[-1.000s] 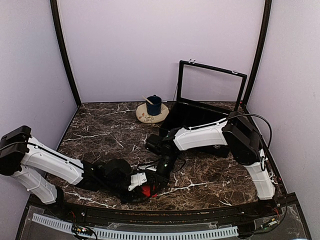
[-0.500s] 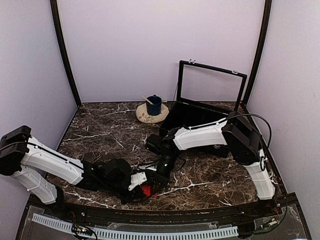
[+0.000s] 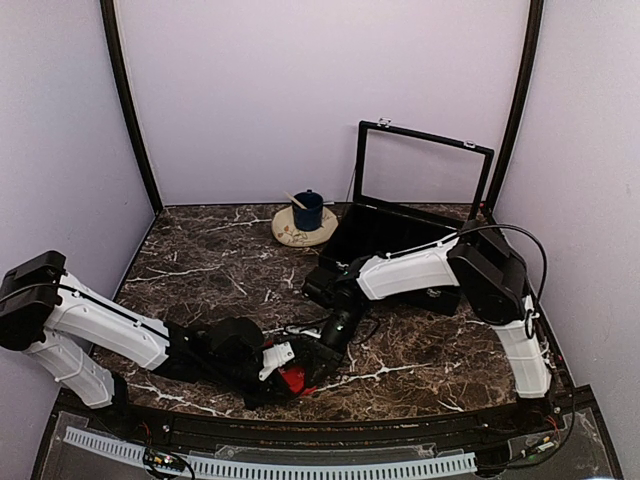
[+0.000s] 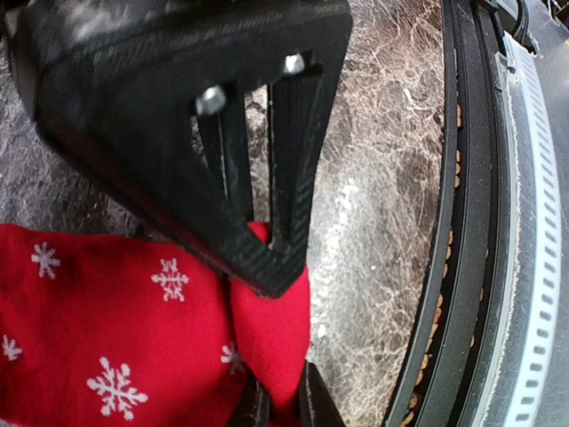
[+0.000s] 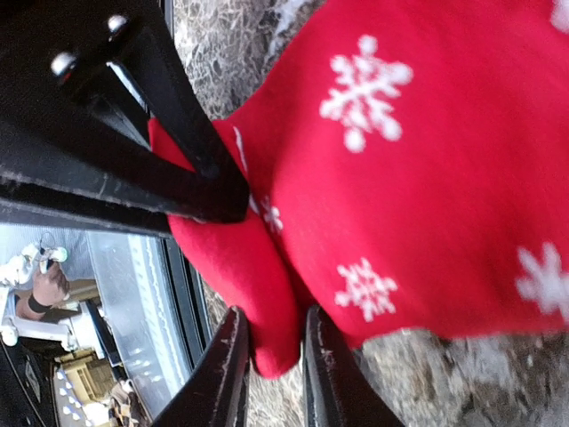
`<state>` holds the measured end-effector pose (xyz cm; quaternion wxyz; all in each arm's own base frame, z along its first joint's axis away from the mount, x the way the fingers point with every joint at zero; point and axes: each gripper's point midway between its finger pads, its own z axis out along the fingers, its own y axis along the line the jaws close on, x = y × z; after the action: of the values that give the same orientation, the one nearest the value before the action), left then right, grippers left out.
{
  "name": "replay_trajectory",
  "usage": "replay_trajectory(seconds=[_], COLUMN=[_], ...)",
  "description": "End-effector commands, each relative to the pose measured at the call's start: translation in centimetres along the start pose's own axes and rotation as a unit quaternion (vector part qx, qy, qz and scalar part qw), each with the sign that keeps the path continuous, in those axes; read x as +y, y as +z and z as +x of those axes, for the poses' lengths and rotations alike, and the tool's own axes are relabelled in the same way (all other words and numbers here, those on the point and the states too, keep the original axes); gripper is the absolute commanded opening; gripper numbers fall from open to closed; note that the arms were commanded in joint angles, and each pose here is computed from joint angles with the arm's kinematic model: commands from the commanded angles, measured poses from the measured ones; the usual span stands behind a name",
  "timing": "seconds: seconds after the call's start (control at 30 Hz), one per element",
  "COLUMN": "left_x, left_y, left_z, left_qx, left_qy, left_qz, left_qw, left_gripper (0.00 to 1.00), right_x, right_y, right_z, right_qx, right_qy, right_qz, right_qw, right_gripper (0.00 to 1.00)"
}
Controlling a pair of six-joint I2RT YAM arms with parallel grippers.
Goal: Roll the socks
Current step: Roll the sock at the center of the board.
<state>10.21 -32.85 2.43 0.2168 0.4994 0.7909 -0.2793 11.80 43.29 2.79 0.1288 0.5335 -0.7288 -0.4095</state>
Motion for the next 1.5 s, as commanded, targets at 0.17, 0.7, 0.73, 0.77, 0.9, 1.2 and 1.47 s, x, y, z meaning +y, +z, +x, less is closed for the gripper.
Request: replay_trajectory(seconds=[0.17, 0.7, 0.73, 0.77, 0.9, 1.2, 1.47], left_x=[-0.5, 0.7, 0.7, 0.8, 1.0, 0.8, 0.6], left_y=[0.5, 0.0, -0.1, -0.1, -0.2, 0.2, 0.3], left_z=[3.3, 4.3, 4.4, 4.4, 4.5, 5.1, 5.5], left_qx=[0.034, 0.006, 0.005, 0.004, 0.006, 0.032, 0.043], left_qy=[-0.087, -0.224, -0.232, -0.237, -0.255, -0.293, -0.315], left_qz=[0.026, 0.053, 0.058, 0.059, 0.069, 0.107, 0.133], left_qw=[0.995, 0.973, 0.971, 0.97, 0.964, 0.949, 0.939], left_gripper=[0.0, 0.0, 0.0, 0.0, 0.0, 0.0, 0.0], right_x=[0.6, -1.8, -1.8, -2.2, -1.6, 0.7, 2.5], right_y=[-3.9, -6.7, -7.1, -7.1, -7.8, -5.2, -3.0], right_z=[-2.4, -1.7, -1.5, -1.0, -0.7, -0.1, -0.2], right_qx=[-0.104, -0.173, -0.181, -0.184, -0.198, -0.143, -0.107], right_qy=[-0.002, -0.032, -0.038, -0.038, -0.071, -0.191, -0.261], right_qz=[-0.014, 0.142, 0.156, 0.168, 0.211, 0.306, 0.339], right_qw=[0.995, 0.974, 0.97, 0.968, 0.955, 0.921, 0.897], right_gripper=[0.22, 0.22, 0.22, 0.22, 0.22, 0.23, 0.28])
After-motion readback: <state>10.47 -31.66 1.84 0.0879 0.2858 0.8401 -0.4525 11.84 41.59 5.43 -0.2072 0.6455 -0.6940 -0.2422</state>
